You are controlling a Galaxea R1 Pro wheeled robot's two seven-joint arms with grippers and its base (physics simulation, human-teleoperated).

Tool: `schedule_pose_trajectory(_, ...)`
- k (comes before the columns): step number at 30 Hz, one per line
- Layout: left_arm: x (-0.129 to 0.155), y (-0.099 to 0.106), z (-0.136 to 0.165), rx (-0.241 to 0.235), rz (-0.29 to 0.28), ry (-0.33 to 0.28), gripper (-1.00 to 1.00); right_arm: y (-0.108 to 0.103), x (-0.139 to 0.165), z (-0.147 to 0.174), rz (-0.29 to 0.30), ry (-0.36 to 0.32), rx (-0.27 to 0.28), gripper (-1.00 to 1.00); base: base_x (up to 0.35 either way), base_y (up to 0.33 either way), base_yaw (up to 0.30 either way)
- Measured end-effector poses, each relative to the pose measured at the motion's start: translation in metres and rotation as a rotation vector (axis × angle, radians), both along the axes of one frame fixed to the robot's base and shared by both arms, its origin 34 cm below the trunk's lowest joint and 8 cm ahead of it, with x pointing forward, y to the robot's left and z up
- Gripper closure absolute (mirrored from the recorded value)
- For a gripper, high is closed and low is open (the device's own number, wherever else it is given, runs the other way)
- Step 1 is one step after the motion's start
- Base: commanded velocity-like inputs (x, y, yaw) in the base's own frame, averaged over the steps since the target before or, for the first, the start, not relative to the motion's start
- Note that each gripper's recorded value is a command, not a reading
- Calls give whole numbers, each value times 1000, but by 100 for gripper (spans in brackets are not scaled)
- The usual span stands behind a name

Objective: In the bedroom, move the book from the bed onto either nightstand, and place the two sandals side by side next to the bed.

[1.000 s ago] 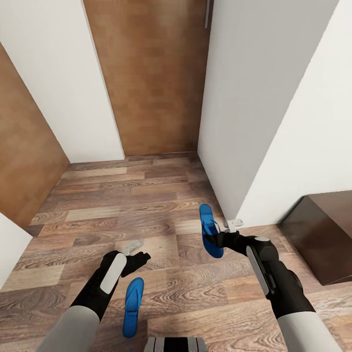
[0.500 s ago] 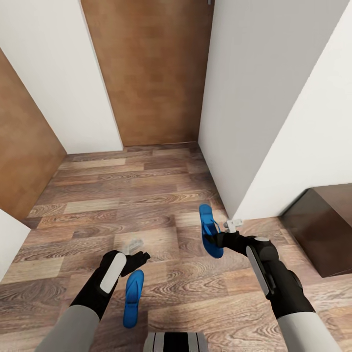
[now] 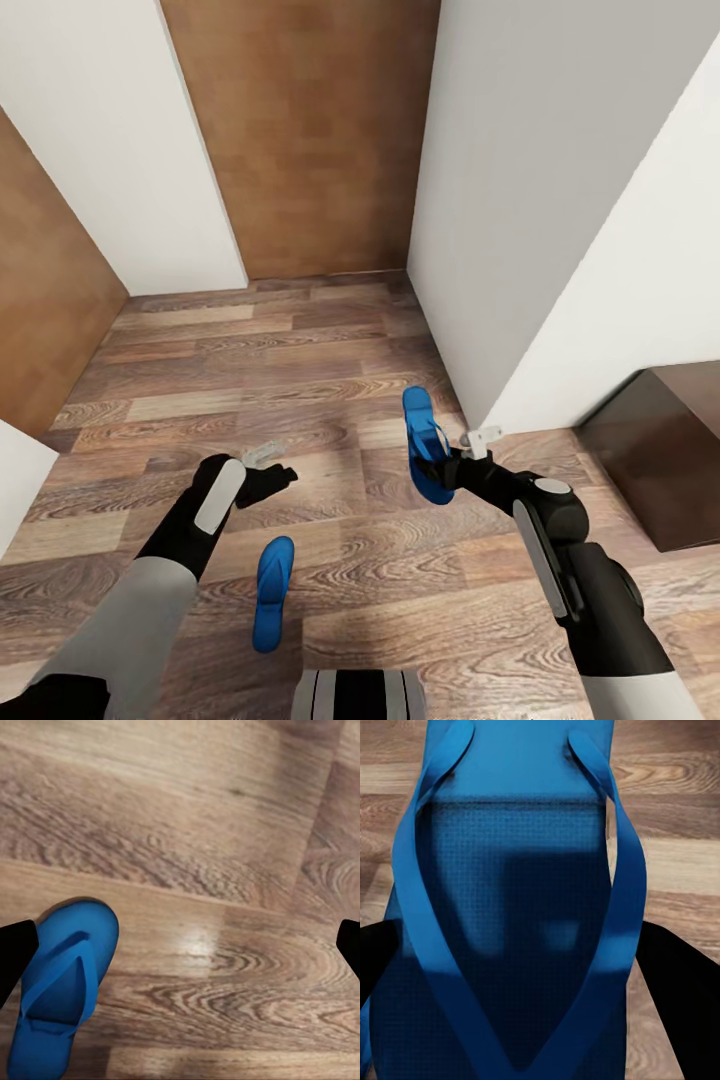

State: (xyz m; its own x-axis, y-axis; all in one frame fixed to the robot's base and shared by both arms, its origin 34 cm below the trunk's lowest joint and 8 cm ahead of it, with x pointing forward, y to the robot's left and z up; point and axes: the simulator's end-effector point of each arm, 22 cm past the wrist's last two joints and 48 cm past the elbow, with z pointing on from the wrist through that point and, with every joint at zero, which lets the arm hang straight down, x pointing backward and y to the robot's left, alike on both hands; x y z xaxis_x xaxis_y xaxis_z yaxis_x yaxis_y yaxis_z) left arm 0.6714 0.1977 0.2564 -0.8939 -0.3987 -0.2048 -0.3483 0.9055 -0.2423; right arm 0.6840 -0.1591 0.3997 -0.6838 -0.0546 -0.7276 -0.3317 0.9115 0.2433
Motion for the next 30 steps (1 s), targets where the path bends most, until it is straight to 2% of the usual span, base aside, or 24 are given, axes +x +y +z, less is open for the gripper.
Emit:
schedule_pose_trajectory(7,-3,5,-15,11,-1,26,-100,3,-3,-15,9,21,-1,100,0,0,0)
schedule_pose_trajectory(12,-34,8,-34,10,-3,107,-100,11,4,1,8,-16,19,100,0,0,0)
schedule_pose_trajectory(17,-53,7,-44,8,-8,140,-100,11,8,13,10,-44,22,100,0,0,0)
schedule_pose_trajectory(30,-54,7,-44,8,-8,140,-100,11,9,15,10,-50,21,100,0,0,0)
